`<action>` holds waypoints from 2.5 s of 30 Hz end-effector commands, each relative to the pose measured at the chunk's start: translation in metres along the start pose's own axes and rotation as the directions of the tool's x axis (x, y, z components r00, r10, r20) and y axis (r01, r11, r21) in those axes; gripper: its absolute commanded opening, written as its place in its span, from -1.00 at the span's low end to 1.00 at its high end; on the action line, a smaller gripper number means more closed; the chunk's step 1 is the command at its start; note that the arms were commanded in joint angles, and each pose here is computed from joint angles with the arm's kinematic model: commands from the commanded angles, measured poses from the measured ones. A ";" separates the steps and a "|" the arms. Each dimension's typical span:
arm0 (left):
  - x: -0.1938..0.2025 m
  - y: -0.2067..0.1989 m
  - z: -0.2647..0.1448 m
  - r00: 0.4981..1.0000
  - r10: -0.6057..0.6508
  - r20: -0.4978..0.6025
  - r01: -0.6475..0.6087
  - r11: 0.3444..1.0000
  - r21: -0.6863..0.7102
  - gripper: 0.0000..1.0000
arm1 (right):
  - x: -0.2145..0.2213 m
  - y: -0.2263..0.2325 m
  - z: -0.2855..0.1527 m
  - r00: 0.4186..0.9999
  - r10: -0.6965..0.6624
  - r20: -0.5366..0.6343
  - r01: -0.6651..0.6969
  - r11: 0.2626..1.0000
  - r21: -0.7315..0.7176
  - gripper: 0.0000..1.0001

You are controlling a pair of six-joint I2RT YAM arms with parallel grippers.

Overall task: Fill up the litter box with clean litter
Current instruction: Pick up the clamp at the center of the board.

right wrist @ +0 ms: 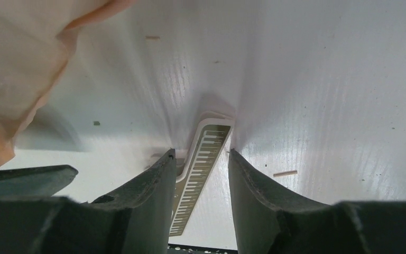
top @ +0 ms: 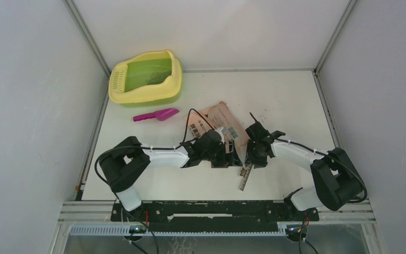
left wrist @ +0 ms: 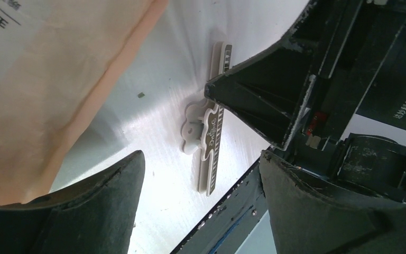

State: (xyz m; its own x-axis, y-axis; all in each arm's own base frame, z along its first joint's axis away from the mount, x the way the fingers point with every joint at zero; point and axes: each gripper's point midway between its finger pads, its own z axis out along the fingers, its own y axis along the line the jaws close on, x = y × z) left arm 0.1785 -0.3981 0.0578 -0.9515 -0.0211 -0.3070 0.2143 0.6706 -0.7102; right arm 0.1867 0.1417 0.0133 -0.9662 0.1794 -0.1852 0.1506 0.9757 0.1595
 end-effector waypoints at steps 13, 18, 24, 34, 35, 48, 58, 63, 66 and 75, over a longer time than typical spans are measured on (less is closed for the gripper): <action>-0.014 -0.031 -0.004 0.999 0.029 0.028 -0.032 0.993 0.117 0.65 | 0.000 0.006 0.017 1.000 0.010 0.010 -0.011 0.998 0.064 -0.31; -0.010 -0.028 -0.004 1.000 0.011 0.022 -0.014 0.992 0.122 0.65 | -0.005 0.009 0.019 0.999 0.020 0.026 -0.022 0.999 0.042 -0.64; -0.003 -0.029 -0.002 1.000 0.004 0.009 -0.005 0.993 0.121 0.64 | -0.013 0.013 0.019 0.999 0.027 0.041 -0.027 1.000 0.005 -0.93; 0.006 -0.016 0.000 1.000 -0.005 0.001 0.005 0.995 0.096 0.61 | -0.024 0.014 0.014 0.996 0.064 0.062 -0.057 0.992 -0.109 -1.00; 0.007 -0.014 0.001 1.000 0.000 -0.003 0.001 0.996 0.087 0.61 | -0.026 0.014 0.013 0.996 0.064 0.064 -0.056 0.991 -0.118 -1.00; 0.010 0.013 0.022 0.999 0.036 -0.036 -0.037 0.999 -0.028 0.60 | -0.028 0.016 0.018 0.998 0.028 0.062 -0.018 0.987 -0.157 -1.00; -0.003 0.006 0.026 0.997 0.062 -0.038 -0.065 0.995 -0.074 0.52 | -0.027 0.016 0.021 0.998 0.017 0.055 -0.008 0.987 -0.161 -1.00; -0.006 0.005 0.028 0.996 0.074 -0.045 -0.077 0.993 -0.091 0.29 | -0.026 0.015 0.024 0.999 0.011 0.048 -0.003 0.988 -0.157 -1.00; -0.003 0.009 0.030 0.995 0.070 -0.065 -0.077 0.991 -0.114 0.23 | -0.026 0.015 0.025 0.999 0.007 0.049 0.001 0.988 -0.154 -1.00; -0.009 0.003 0.039 0.994 0.075 -0.082 -0.084 0.989 -0.120 -0.05 | -0.026 0.016 0.025 0.999 -0.006 0.053 0.014 0.988 -0.154 -1.00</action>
State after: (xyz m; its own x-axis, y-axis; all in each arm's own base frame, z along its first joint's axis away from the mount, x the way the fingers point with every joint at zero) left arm 0.1887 -0.4168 0.0302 -0.9566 0.0660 -0.2839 0.2357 0.7484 -0.6200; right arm 0.2304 0.1722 0.0192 -0.9426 0.2191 -0.2521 0.1056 0.9116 0.3973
